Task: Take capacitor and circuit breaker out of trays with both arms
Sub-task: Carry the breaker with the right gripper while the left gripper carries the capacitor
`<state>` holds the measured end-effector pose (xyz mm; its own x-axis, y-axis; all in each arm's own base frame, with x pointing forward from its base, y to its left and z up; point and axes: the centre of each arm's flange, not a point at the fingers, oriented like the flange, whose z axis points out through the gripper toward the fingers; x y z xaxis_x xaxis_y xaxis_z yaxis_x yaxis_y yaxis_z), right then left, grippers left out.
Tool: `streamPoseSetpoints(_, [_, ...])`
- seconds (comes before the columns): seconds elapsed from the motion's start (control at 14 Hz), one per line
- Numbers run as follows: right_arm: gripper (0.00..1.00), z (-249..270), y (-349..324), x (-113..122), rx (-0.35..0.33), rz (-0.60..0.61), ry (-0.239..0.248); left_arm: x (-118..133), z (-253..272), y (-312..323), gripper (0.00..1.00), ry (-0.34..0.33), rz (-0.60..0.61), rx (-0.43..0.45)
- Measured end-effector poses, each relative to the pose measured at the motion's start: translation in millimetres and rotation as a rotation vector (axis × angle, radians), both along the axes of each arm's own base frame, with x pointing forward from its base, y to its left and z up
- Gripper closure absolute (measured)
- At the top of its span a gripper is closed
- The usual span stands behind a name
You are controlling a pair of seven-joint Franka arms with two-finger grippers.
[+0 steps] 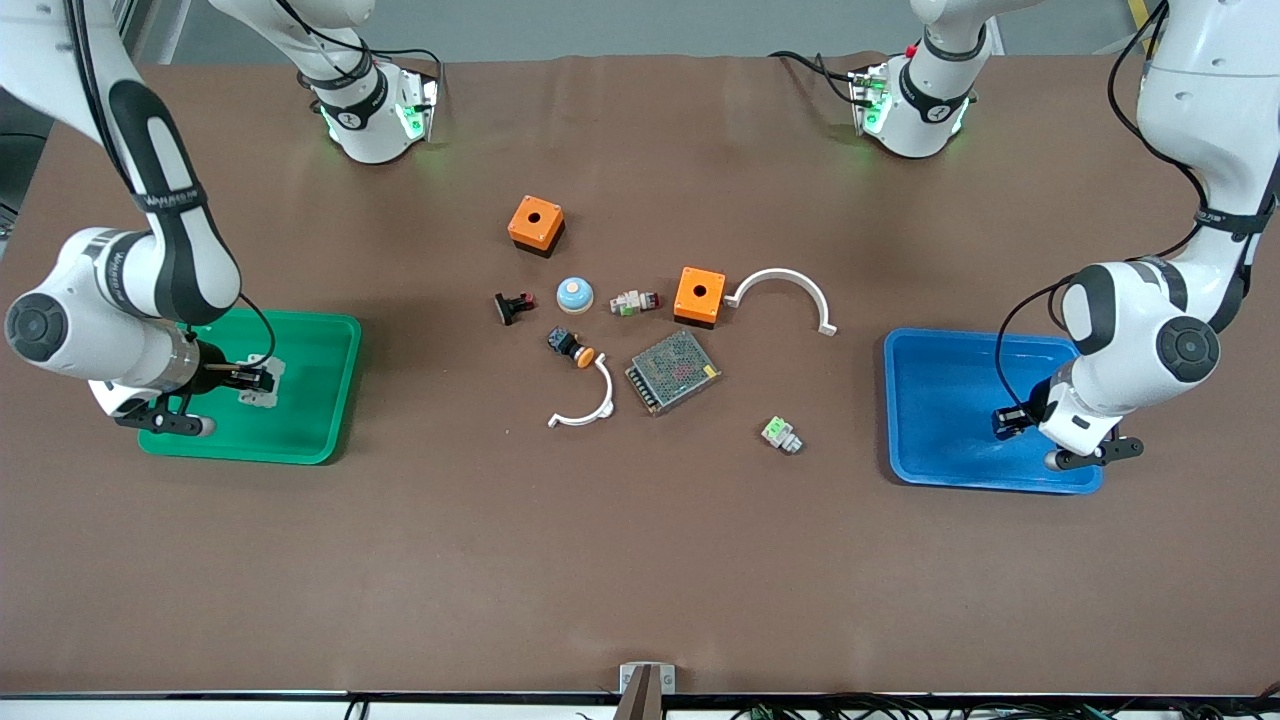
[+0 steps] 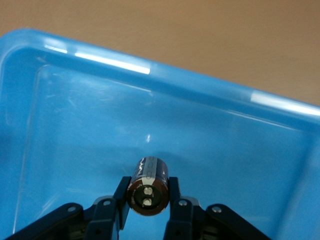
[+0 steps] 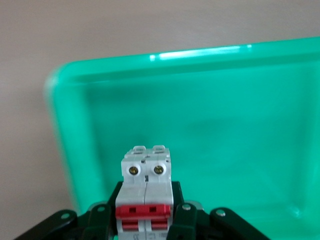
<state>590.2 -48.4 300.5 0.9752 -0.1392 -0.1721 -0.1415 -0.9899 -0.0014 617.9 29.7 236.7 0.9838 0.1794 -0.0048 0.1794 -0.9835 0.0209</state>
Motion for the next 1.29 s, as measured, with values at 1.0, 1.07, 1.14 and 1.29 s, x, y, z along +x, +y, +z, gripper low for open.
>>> streamPoseSetpoints(1.0, [0.6, -75, 329, -31, 0.008, -0.019, -0.16, -101, -23, -294, 0.66, 0.08, 0.187, 0.014])
streamPoseSetpoints(1.07, [0.6, -80, 335, -34, 0.007, -0.03, -0.162, -109, -29, -303, 0.66, 0.088, 0.198, 0.018])
streamPoseSetpoints(1.14, [0.6, -84, 339, -36, 0.006, -0.045, -0.162, -116, -33, -311, 0.66, 0.092, 0.205, 0.021])
streamPoseSetpoints(1.29, [0.6, -90, 348, -41, 0.003, -0.062, -0.159, -123, -39, -321, 0.66, 0.085, 0.22, 0.013])
